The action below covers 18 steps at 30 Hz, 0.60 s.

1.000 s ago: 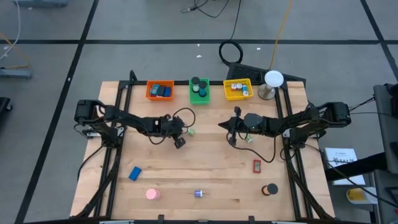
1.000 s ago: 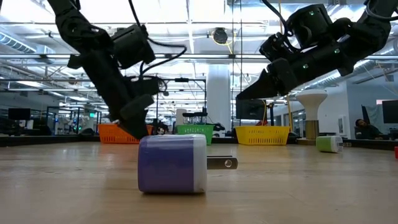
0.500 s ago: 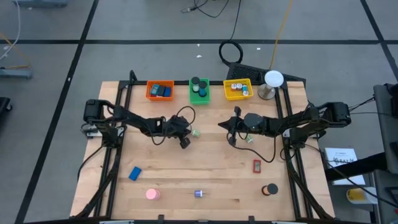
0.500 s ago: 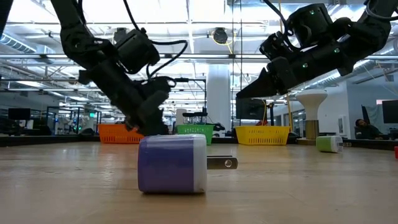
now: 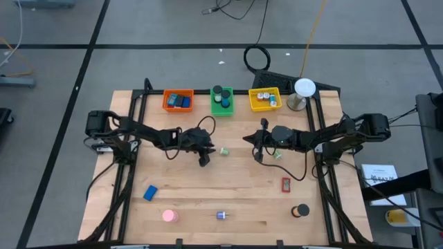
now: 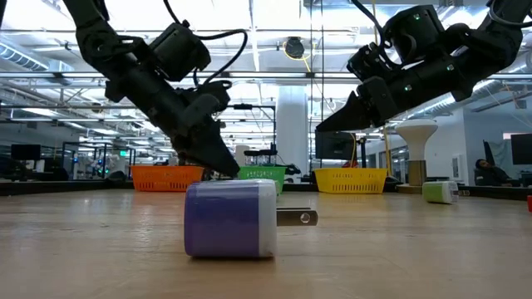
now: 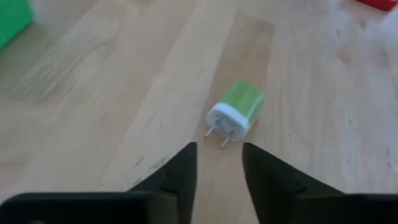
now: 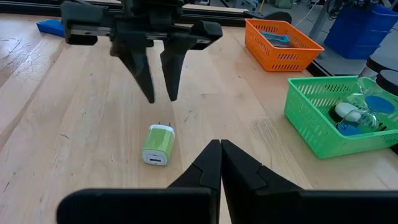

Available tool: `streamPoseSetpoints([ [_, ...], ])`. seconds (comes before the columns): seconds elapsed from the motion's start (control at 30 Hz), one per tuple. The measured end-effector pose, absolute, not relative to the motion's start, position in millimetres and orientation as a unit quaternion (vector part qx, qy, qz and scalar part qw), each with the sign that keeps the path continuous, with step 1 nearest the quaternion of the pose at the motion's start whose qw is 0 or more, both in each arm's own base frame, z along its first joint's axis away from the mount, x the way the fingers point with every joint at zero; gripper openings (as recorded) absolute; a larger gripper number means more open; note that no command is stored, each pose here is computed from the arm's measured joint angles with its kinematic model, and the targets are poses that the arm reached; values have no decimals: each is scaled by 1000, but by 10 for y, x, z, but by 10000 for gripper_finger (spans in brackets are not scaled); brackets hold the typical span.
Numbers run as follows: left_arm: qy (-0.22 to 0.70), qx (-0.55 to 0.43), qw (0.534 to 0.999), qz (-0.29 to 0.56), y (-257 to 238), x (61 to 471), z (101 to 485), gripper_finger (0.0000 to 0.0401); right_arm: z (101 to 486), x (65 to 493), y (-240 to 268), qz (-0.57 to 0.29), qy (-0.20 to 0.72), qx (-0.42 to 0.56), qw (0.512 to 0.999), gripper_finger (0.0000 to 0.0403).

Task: Pick & Place Office items
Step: Put the top green charger adapter into the yellow bin

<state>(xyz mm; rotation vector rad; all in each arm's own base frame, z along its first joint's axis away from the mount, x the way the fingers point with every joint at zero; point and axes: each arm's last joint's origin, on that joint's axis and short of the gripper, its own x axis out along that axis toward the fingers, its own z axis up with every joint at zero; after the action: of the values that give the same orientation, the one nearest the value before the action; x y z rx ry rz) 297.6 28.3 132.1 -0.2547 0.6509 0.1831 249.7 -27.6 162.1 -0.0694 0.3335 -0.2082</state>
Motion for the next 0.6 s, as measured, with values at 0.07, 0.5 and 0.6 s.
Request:
streamPoseSetpoints([
  [0.07, 315, -109, 939, 79, 282, 2998, 1294, 155, 1621, 2497, -276, -103, 165, -35, 980, 4],
  [0.5, 302, -9, 953, 29, 300, 3117, 1040, 221, 1624, 2498, -276, -103, 164, -35, 980, 4],
  [0.6, 298, 4, 954, 30, 311, 3133, 998, 206, 1625, 2498, -276, -103, 164, -36, 980, 4],
])
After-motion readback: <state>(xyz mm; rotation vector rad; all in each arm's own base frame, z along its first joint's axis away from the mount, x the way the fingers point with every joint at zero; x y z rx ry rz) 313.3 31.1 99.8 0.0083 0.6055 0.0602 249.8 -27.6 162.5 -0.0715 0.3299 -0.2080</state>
